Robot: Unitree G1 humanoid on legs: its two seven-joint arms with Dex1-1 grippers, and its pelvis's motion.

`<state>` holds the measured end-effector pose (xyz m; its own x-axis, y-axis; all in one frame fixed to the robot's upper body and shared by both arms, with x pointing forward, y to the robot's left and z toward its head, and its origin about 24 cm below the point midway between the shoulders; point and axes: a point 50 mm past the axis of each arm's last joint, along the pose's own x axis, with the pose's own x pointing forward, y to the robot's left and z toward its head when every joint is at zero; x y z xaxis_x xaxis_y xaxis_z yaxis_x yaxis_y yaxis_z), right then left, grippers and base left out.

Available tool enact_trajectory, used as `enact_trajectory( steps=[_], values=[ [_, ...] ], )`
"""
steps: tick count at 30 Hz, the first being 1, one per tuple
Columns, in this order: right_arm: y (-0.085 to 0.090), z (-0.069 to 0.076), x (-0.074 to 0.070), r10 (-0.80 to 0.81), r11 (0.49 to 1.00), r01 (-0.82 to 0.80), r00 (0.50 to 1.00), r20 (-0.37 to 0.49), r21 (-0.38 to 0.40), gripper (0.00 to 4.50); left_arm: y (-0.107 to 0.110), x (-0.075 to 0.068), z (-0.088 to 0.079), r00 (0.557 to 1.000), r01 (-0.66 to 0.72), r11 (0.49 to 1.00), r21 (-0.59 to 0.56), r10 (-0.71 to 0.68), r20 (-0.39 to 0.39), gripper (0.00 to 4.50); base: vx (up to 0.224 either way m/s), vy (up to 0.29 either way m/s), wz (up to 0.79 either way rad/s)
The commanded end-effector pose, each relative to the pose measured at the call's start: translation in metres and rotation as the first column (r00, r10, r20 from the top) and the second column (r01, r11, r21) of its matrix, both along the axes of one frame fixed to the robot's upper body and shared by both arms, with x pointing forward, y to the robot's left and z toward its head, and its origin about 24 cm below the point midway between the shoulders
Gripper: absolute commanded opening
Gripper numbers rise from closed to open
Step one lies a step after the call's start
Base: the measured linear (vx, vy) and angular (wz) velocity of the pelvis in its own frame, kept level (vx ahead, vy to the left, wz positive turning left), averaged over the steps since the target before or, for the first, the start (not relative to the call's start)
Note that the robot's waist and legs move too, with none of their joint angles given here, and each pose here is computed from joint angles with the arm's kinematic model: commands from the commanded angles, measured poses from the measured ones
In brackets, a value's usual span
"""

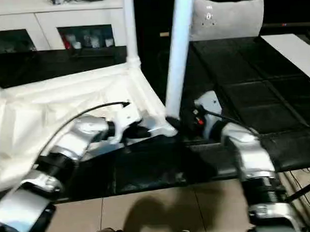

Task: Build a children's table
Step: Rotate leg to tighten

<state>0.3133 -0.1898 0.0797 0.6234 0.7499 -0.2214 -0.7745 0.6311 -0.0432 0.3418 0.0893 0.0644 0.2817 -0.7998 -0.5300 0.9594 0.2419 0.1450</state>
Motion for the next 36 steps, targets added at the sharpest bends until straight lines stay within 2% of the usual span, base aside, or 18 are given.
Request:
enact_trajectory(
  steps=[1,5,6,11,12,14,17,20,21,26,29,30,36],
  values=[
    [0.002,0.004,-0.006,0.122,0.992,-0.122,0.993,0.008,-0.033,4.41,-0.005,-0.007,0.004,0.991,0.135,0.991,0.009,-0.135,0.012,0.00,0.000,0.000,0.00],
    [-0.001,0.002,-0.016,0.285,0.956,-0.289,0.956,-0.072,-0.050,4.41,0.002,-0.016,0.006,0.963,0.270,0.963,0.008,-0.270,-0.011,0.00,0.000,0.000,0.00],
    [0.000,0.000,-0.019,0.334,0.939,-0.341,0.937,-0.101,-0.054,4.24,0.004,-0.021,0.008,0.942,0.333,0.943,0.003,-0.333,-0.032,0.00,0.000,0.000,0.00],
    [0.001,-0.001,-0.023,0.406,0.910,-0.414,0.903,-0.143,-0.031,3.91,0.008,-0.026,0.009,0.911,0.409,0.912,0.025,-0.408,-0.056,0.00,0.000,0.000,0.00],
    [0.003,-0.001,-0.024,0.428,0.901,-0.435,0.891,-0.152,-0.009,3.63,0.009,-0.027,0.009,0.903,0.427,0.904,0.033,-0.425,-0.063,0.00,0.000,0.000,0.00],
    [0.005,-0.001,-0.025,0.451,0.890,-0.455,0.877,-0.165,0.012,3.58,0.009,-0.028,0.009,0.896,0.442,0.896,0.036,-0.439,-0.072,0.00,0.000,0.000,0.00],
    [0.006,-0.001,-0.028,0.486,0.871,-0.490,0.854,-0.185,0.023,3.20,0.011,-0.029,0.008,0.887,0.459,0.888,0.042,-0.454,-0.079,0.00,0.000,0.000,0.00],
    [0.007,-0.002,-0.031,0.516,0.853,-0.520,0.830,-0.210,0.039,3.10,0.011,-0.030,0.009,0.883,0.467,0.883,0.040,-0.463,-0.082,0.00,0.000,0.000,0.00],
    [0.007,-0.002,-0.031,0.518,0.852,-0.522,0.829,-0.212,0.040,2.88,0.011,-0.030,0.009,0.882,0.467,0.883,0.040,-0.463,-0.083,0.00,0.000,0.000,0.00],
    [0.008,-0.004,-0.034,0.539,0.839,-0.542,0.812,-0.225,0.054,2.40,0.012,-0.030,0.010,0.878,0.475,0.879,0.041,-0.470,-0.087,0.00,0.000,0.000,0.00],
    [0.009,-0.004,-0.034,0.546,0.835,-0.547,0.805,-0.232,0.064,2.29,0.013,-0.030,0.010,0.878,0.475,0.879,0.040,-0.470,-0.088,0.00,0.000,0.000,0.00],
    [0.010,-0.004,-0.036,0.553,0.830,-0.554,0.798,-0.239,0.071,2.08,0.013,-0.030,0.010,0.880,0.471,0.881,0.037,-0.467,-0.090,0.00,0.000,0.000,0.00],
    [0.013,-0.007,-0.042,0.569,0.820,-0.562,0.784,-0.248,0.104,1.96,0.013,-0.029,0.010,0.888,0.454,0.891,0.021,-0.450,-0.094,0.00,0.000,0.000,0.00]
  ],
)
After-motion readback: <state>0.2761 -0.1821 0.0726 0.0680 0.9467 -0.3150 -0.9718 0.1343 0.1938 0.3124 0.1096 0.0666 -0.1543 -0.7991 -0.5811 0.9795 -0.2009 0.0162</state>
